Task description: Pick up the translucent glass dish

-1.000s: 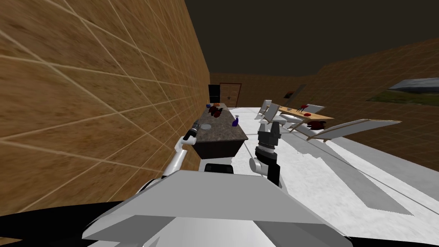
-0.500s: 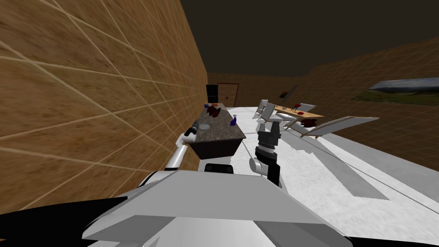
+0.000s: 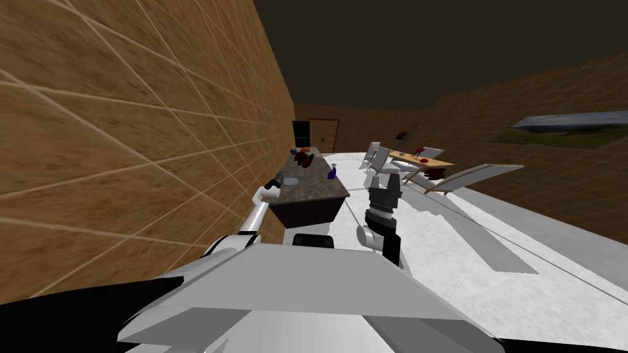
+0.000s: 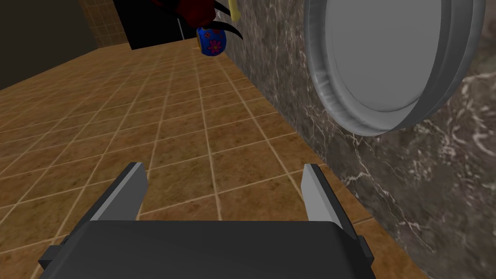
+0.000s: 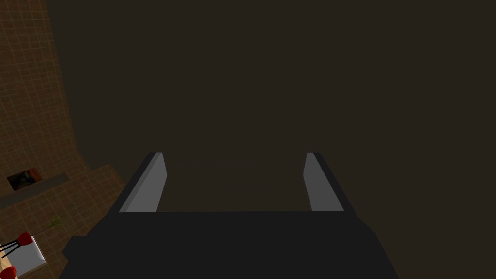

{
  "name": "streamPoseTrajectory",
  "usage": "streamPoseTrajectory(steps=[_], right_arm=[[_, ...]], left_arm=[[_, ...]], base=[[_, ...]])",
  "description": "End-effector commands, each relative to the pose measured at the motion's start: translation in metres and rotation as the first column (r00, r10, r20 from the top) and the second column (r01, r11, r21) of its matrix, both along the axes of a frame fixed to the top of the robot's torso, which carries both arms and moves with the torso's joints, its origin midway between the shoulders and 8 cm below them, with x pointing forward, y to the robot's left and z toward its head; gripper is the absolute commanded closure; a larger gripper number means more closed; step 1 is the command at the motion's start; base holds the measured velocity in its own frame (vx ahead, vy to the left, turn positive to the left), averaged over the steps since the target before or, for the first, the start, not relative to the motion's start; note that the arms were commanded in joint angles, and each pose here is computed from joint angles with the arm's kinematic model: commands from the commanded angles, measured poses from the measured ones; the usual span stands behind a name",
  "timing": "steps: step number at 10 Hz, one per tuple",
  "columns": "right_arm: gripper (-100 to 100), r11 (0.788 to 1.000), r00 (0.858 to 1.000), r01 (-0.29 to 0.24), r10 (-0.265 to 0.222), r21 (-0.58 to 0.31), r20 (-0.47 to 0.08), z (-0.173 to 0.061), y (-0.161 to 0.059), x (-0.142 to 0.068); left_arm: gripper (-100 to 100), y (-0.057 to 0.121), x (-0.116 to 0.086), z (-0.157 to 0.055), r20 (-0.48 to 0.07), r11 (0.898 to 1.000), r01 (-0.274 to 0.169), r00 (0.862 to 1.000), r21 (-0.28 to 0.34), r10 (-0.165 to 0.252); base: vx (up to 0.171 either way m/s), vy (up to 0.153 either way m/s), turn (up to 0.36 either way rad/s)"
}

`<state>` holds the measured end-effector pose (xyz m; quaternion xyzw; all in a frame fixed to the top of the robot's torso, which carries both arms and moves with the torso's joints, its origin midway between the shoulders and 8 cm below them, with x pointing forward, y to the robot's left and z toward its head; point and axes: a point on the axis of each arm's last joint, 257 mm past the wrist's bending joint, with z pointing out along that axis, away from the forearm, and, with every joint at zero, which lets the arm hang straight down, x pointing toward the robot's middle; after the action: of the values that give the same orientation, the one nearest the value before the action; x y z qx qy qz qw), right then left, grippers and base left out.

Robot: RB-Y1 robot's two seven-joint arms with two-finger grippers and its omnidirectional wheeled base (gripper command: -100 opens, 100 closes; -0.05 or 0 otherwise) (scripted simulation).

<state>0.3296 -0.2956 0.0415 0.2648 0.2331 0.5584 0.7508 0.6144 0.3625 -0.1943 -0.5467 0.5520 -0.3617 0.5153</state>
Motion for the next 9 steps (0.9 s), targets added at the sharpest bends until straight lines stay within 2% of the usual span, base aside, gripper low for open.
streamPoseTrajectory(steps=[1, 2, 3, 4, 5, 6, 8, 9], right_arm=[[0, 1.0, 1.0, 0.0, 0.0, 0.0, 0.0, 0.0, 0.0, 0.0], [0, 1.0, 1.0, 0.0, 0.0, 0.0, 0.0, 0.0, 0.0, 0.0], [0, 1.0, 1.0, 0.0, 0.0, 0.0, 0.0, 0.0, 0.0, 0.0], [0, 1.0, 1.0, 0.0, 0.0, 0.0, 0.0, 0.0, 0.0, 0.0], [0, 1.0, 1.0, 0.0, 0.0, 0.0, 0.0, 0.0, 0.0, 0.0], [0, 1.0, 1.0, 0.0, 0.0, 0.0, 0.0, 0.0, 0.0, 0.0], [0, 1.0, 1.0, 0.0, 0.0, 0.0, 0.0, 0.0, 0.0, 0.0], [0, 1.0, 1.0, 0.0, 0.0, 0.0, 0.0, 0.0, 0.0, 0.0]], left_arm=[[-100, 0.015, 0.008, -0.002, -0.04, 0.999, -0.034, 0.999, -0.01, 0.034], [-100, 0.015, 0.01, -0.009, -0.07, 0.999, -0.041, 0.997, -0.014, 0.04], [-100, 0.016, 0.009, -0.01, -0.077, 0.999, -0.043, 0.996, -0.015, 0.042], [-100, 0.03, 0.015, -0.01, -0.107, 0.997, -0.076, 0.992, -0.026, 0.072], [-100, 0.03, 0.015, -0.017, -0.136, 0.996, -0.083, 0.988, -0.029, 0.078], [-100, 0.044, 0.019, -0.011, -0.151, 0.993, -0.114, 0.983, -0.04, 0.107], [-100, 0.045, 0.018, -0.025, -0.205, 0.991, -0.129, 0.972, -0.046, 0.117], [-100, 0.057, 0.023, -0.018, -0.228, 0.985, -0.162, 0.963, -0.06, 0.144]], base=[[-0.01, -0.007, -0.123], [-0.009, -0.003, -0.077], [-0.003, -0.001, 0.015], [-0.005, -0.006, -0.125], [-0.004, -0.001, -0.071], [-0.005, -0.005, -0.121], [-0.002, -0.002, -0.026], [0.001, -0.005, -0.112]])
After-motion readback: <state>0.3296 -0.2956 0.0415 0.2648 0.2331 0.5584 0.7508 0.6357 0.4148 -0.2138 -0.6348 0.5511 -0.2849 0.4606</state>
